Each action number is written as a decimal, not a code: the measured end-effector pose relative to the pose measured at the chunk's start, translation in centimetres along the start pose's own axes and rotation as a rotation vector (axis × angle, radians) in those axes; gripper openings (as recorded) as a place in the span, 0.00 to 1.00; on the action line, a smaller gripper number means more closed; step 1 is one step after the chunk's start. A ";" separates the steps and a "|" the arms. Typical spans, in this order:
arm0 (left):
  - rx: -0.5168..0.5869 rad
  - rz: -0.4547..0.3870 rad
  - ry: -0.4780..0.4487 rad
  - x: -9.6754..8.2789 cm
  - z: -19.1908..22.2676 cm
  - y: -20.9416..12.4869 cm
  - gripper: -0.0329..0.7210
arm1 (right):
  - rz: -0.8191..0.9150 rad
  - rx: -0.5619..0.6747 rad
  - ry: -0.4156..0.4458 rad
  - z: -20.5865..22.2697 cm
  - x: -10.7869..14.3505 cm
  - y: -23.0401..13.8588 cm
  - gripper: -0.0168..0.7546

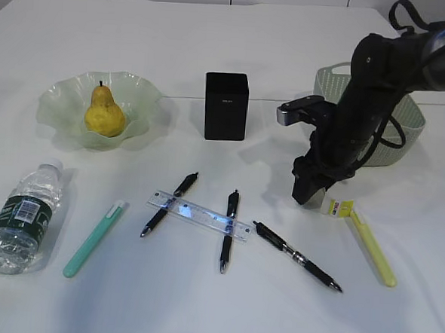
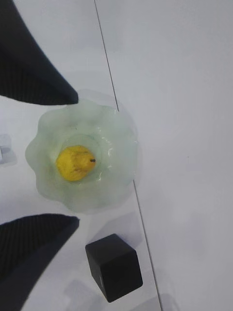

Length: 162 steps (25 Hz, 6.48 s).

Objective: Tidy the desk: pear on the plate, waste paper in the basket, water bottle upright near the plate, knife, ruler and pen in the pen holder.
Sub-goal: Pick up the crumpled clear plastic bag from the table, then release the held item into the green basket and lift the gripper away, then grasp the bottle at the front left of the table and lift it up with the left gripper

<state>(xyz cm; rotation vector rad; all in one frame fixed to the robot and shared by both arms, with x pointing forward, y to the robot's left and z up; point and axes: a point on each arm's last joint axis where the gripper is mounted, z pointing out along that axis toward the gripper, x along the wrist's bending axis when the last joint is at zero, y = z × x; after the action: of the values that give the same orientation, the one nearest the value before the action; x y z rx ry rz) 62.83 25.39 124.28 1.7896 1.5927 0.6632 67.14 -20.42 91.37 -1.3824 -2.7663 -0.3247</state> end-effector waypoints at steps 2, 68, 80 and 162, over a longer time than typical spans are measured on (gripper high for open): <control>0.000 0.000 0.000 0.0 0.0 0.0 0.70 | 0.001 -0.002 0.001 0.1 0.0 0.0 0.64; 0.000 -0.017 0.002 0.0 0.0 0.0 0.67 | 0.591 -0.192 -0.325 -11.5 -11.5 1.2 0.04; 0.000 -0.022 0.000 0.0 0.0 0.0 0.67 | 0.659 -0.184 -0.299 -9.2 -12.1 1.4 0.63; 1.019 -0.143 0.063 1.5 22.7 -24.3 0.82 | 0.631 -0.326 -0.216 -25.4 9.3 -19.1 0.67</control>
<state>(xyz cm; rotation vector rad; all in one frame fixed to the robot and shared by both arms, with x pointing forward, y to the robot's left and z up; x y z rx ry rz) 63.61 25.27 91.03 2.2792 2.2994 -0.2505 44.73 -29.34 114.09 -2.3882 -2.3021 -0.6365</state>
